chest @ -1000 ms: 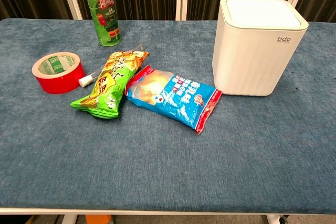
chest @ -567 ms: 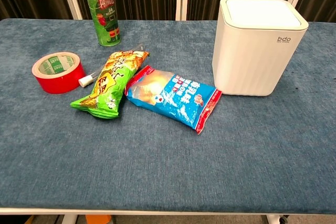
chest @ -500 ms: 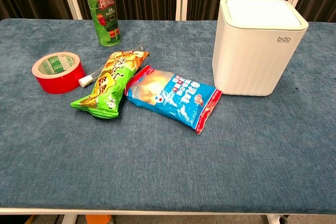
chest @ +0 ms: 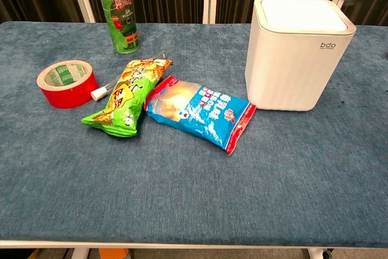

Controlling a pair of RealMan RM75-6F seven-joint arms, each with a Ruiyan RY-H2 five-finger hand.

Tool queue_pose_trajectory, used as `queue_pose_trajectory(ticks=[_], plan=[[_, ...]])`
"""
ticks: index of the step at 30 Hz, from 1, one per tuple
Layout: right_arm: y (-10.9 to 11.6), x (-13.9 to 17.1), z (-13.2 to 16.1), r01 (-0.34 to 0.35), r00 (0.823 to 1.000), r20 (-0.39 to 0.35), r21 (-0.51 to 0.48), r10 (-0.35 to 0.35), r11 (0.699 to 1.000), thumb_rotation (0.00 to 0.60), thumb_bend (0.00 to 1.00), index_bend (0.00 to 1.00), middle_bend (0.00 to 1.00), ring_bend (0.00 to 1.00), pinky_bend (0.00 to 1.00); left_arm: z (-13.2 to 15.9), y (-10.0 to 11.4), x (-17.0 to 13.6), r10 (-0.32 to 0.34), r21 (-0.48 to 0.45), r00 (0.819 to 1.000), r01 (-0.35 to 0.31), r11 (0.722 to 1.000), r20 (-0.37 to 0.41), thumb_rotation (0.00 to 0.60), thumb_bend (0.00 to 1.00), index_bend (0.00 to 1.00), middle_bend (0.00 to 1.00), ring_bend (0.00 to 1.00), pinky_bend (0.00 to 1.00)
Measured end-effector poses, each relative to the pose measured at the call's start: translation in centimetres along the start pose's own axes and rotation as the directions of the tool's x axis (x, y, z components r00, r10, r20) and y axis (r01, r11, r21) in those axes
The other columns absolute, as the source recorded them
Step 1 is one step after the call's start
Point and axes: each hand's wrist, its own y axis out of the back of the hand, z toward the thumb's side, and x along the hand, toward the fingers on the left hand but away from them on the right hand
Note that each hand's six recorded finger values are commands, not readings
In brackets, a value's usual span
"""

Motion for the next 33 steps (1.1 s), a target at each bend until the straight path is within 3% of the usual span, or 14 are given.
queue_pose_trajectory(ticks=[6,11,18,22,26,33], plan=[[-0.5,-3.1,2.0,-0.024,0.999,-0.041,0.015,0.025,1.0,0.6,0.28,0.15,0.13,0.0,0.0,-0.6,-0.2,-0.2,-0.004,-0.012,1.0,0.004,1.0,-0.012,0.6,0.0,0.16,0.13,0.01,0.0],[-1.4,-3.7,2.3,-0.071,0.997,-0.035,0.039,0.073,0.997,0.6,0.28,0.21,0.18,0.0,0.0,-0.8,-0.2,-0.3,-0.001,-0.018,1.0,0.001,1.0,-0.012,0.6,0.0,0.16,0.13,0.01,0.0],[-2.7,-3.6,2.7,-0.133,0.991,-0.014,0.064,0.134,0.989,0.6,0.28,0.25,0.17,0.0,0.0,-1.0,-0.4,-0.5,-0.004,-0.025,1.0,0.003,1.0,-0.016,0.6,0.0,0.16,0.13,0.01,0.0],[-1.5,-3.4,2.7,-0.071,0.997,-0.006,0.055,0.072,0.996,0.6,0.29,0.21,0.12,0.0,0.0,-1.1,-0.3,-0.6,0.005,-0.027,1.0,-0.005,1.0,-0.017,0.6,0.0,0.16,0.13,0.01,0.0],[0.4,-2.4,2.1,0.034,0.999,0.02,0.045,-0.034,0.998,0.6,0.3,0.11,0.07,0.0,0.0,-1.0,-0.2,-0.6,0.012,-0.029,1.0,-0.012,1.0,-0.013,0.6,0.0,0.17,0.13,0.01,0.0],[2.2,3.0,-1.1,0.177,0.974,0.137,0.026,-0.179,0.984,0.6,0.31,0.08,0.05,0.0,0.0,-0.8,0.0,-0.5,0.02,-0.031,1.0,-0.02,0.999,-0.003,0.6,0.0,0.17,0.13,0.01,0.0]])
